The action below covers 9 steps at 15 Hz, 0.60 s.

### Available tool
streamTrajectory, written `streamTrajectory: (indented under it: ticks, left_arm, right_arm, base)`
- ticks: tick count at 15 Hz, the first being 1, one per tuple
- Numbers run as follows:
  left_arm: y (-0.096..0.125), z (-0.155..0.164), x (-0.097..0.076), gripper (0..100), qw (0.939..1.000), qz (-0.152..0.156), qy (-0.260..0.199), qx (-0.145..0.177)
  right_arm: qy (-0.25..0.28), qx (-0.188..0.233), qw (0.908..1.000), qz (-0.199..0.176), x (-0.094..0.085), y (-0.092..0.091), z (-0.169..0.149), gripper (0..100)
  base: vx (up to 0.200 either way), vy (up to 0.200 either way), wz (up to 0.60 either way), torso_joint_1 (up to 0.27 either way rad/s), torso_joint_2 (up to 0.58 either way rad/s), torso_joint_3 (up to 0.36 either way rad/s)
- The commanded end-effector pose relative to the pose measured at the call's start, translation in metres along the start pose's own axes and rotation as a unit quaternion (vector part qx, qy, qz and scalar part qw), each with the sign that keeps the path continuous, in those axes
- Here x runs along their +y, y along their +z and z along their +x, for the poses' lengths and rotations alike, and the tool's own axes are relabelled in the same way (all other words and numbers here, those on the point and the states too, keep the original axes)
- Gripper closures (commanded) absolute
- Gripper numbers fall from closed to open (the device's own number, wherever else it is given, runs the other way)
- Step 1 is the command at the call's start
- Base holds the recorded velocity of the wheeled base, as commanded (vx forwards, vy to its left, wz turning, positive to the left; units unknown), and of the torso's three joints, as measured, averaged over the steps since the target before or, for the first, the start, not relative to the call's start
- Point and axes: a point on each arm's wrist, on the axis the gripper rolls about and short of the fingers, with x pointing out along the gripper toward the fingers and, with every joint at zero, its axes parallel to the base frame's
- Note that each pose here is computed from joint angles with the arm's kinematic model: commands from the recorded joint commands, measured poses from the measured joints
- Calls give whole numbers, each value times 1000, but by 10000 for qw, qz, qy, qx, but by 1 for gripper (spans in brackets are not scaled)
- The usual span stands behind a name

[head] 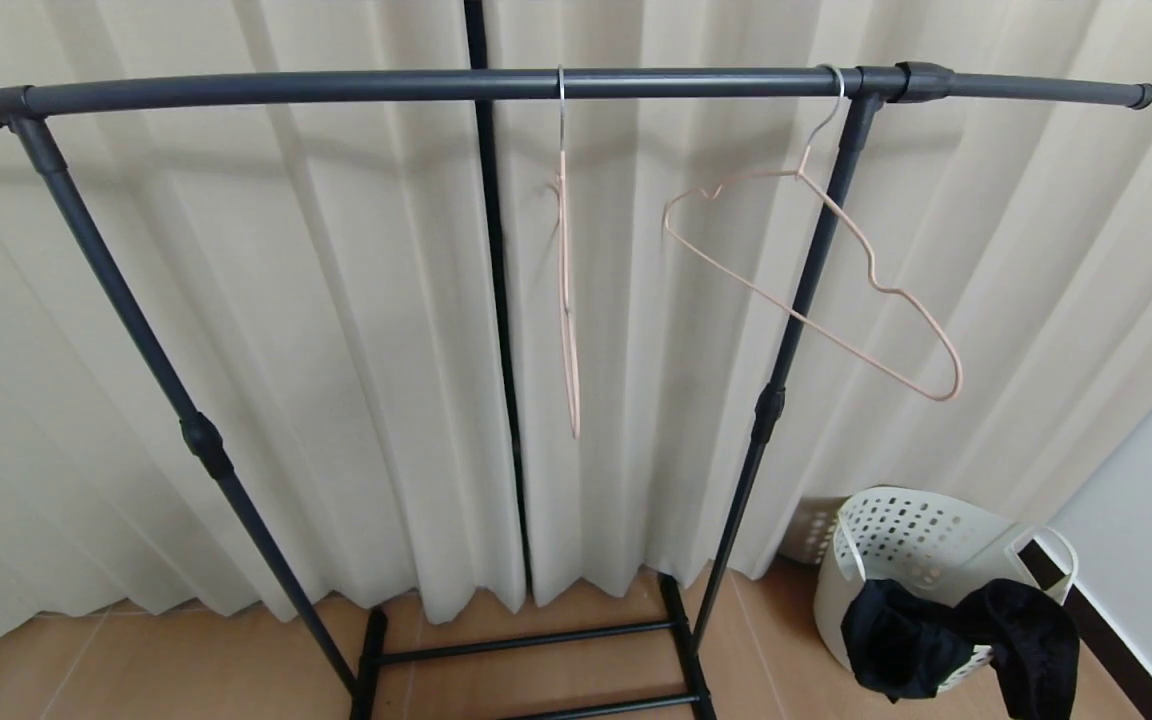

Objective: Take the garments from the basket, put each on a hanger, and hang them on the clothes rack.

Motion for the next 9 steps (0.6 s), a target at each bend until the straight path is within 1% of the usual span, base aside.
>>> streamTrajectory:
  ticks: [1,6,9]
  left_arm:
    - [0,0,0,0,10000,-6,3,0]
    - [0,0,0,0,10000,-14,-5,8]
    - [0,0,0,0,10000,-14,-5,8]
  right_arm:
    - [1,5,10000,-1,0,0,0,0]
    - [1,5,10000,7,0,0,0,0]
    - [1,5,10000,7,0,0,0,0]
  base:
    - [0,0,0,-198,535,330]
    - [0,0,0,-182,511,331]
    - [0,0,0,-150,495,339]
